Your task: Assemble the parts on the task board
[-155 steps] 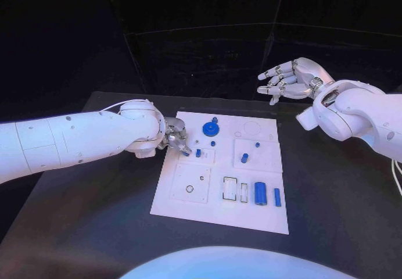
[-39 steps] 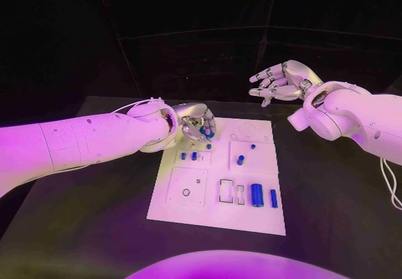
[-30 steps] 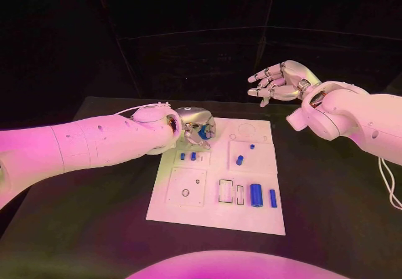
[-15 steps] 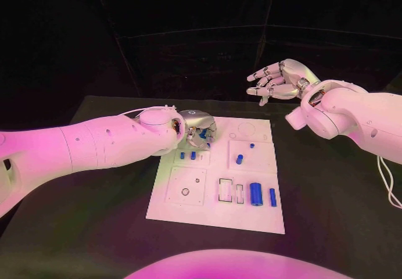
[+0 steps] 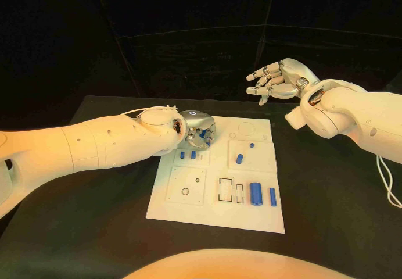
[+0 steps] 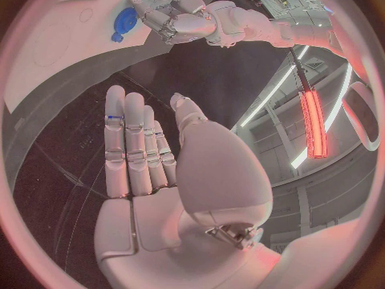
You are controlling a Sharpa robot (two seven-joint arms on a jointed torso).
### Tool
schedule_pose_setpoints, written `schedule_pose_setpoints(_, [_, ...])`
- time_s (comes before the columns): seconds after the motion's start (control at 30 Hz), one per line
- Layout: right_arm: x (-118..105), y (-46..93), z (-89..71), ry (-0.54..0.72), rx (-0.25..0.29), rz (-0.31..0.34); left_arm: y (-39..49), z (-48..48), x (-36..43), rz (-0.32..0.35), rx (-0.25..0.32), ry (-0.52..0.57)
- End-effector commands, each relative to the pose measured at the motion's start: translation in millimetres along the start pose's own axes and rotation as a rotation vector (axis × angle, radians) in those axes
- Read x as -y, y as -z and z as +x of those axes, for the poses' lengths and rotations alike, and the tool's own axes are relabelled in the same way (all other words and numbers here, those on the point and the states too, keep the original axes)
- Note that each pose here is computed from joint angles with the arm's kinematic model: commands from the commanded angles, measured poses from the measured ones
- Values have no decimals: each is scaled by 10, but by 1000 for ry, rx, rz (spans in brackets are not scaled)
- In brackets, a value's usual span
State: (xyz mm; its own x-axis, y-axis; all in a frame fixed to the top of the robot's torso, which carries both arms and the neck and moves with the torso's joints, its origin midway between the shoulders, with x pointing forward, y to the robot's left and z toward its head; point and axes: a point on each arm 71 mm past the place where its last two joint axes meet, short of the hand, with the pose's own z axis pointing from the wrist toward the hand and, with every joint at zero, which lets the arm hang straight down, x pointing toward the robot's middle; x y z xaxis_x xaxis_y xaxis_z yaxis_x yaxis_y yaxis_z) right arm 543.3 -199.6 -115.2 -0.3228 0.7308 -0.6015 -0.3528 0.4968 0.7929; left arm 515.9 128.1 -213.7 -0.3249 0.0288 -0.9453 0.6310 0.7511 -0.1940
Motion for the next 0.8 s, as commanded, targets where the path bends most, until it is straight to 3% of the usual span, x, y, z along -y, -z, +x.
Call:
schedule_pose_setpoints(0.03, [-21,-6,-3,0,-2,-13,-5,11,-1,-11,-20,-11])
schedule_pose_setpoints(0.4, [-21,-5,-3,0,-2,-13,0,16,-18,-28,-26,-11])
schedule_pose_setpoints(0.8, [-22,-6,-3,0,-2,-15,55,-33,-10,-5,47,-8])
